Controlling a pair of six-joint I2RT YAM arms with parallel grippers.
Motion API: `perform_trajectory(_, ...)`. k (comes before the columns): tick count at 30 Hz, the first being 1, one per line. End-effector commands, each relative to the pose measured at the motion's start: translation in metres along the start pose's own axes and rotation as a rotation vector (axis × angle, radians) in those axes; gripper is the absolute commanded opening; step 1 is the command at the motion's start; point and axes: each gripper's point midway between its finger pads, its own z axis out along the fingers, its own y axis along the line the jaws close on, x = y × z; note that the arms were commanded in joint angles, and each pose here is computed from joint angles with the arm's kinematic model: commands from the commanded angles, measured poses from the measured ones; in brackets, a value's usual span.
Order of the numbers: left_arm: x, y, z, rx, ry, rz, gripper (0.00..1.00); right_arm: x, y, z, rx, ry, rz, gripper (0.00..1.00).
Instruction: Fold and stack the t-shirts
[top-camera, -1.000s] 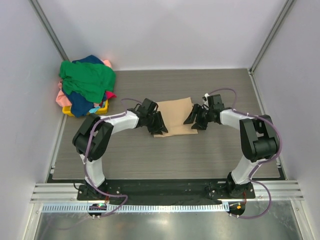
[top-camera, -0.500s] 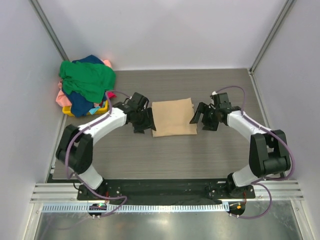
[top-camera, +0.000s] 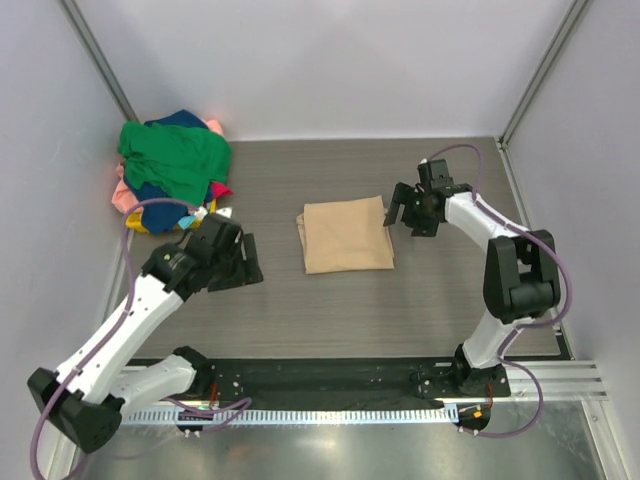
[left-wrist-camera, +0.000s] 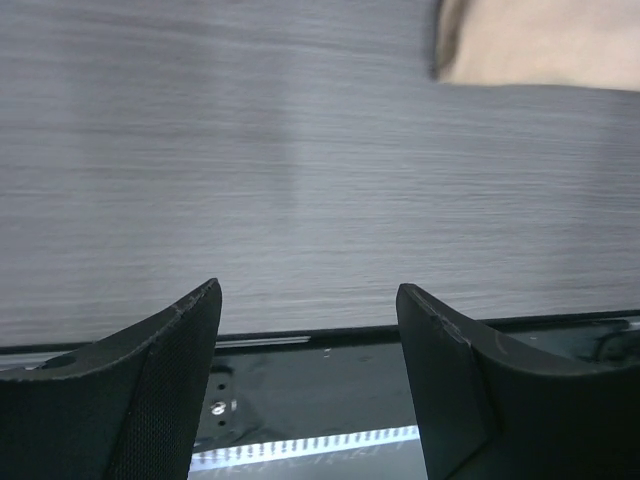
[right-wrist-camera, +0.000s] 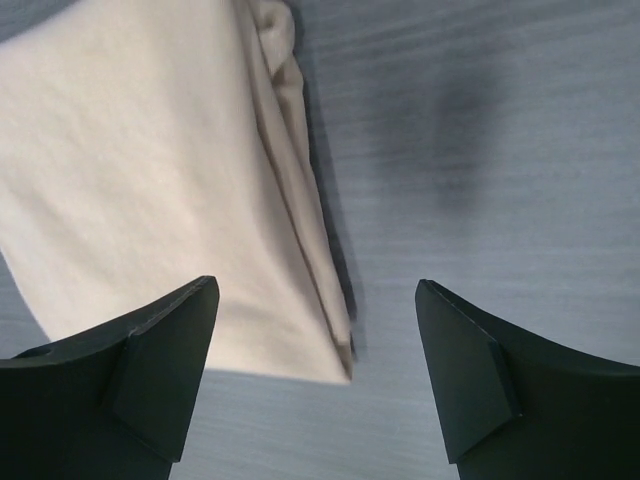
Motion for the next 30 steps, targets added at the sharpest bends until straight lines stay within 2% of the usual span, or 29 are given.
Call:
perform_trajectory(1, 0.016, 0.041, -0.016, -0.117, -0.032, 0.019, 0.72, -0.029, 0.009, 0.014, -0.016, -0.035, -0.044, 0.85)
perform_trajectory(3, 0.019, 0.053, -0.016, -0.135, -0.068, 0.018, 0.72, -0.038, 0.013, 0.034, -0.025, -0.019, -0.047, 0.83)
perform_trajectory(6, 0.017, 0.046, -0.025, -0.065, -0.117, 0.003, 0.72, -0.052, 0.021, 0.050, -0.048, -0.016, -0.047, 0.78)
perform_trajectory(9, 0.015, 0.047, -0.026, -0.058, -0.139, -0.009, 0.73, -0.045, 0.027, 0.075, -0.088, 0.039, -0.045, 0.69)
perform_trajectory(12, 0.017, 0.045, -0.022, -0.061, -0.116, -0.002, 0.72, -0.030, 0.028, 0.094, -0.105, 0.093, -0.059, 0.53)
perform_trajectory(13, 0.017, 0.045, -0.021, -0.063, -0.114, -0.001, 0.72, -0.028, 0.028, 0.097, -0.108, 0.100, -0.067, 0.40)
perform_trajectory(15, 0.019, 0.046, -0.018, -0.078, -0.097, 0.003, 0.72, -0.018, 0.022, 0.106, -0.100, 0.128, -0.066, 0.27)
perform_trajectory(16, 0.019, 0.046, -0.018, -0.081, -0.095, 0.002, 0.72, -0.015, 0.017, 0.108, -0.083, 0.133, -0.071, 0.14)
perform_trajectory(18, 0.019, 0.047, -0.018, -0.083, -0.096, 0.003, 0.72, -0.014, 0.002, 0.111, -0.025, 0.125, -0.077, 0.01)
perform_trajectory(23, 0.018, 0.045, -0.021, -0.061, -0.114, -0.001, 0.72, -0.032, -0.039, 0.109, 0.117, 0.073, -0.109, 0.01)
perform_trajectory(25, 0.018, 0.044, -0.022, -0.052, -0.115, -0.001, 0.72, -0.054, -0.066, 0.101, 0.247, 0.013, -0.126, 0.01)
perform_trajectory(30, 0.017, 0.045, -0.025, -0.048, -0.129, -0.007, 0.72, -0.115, -0.094, 0.080, 0.402, -0.094, -0.184, 0.01)
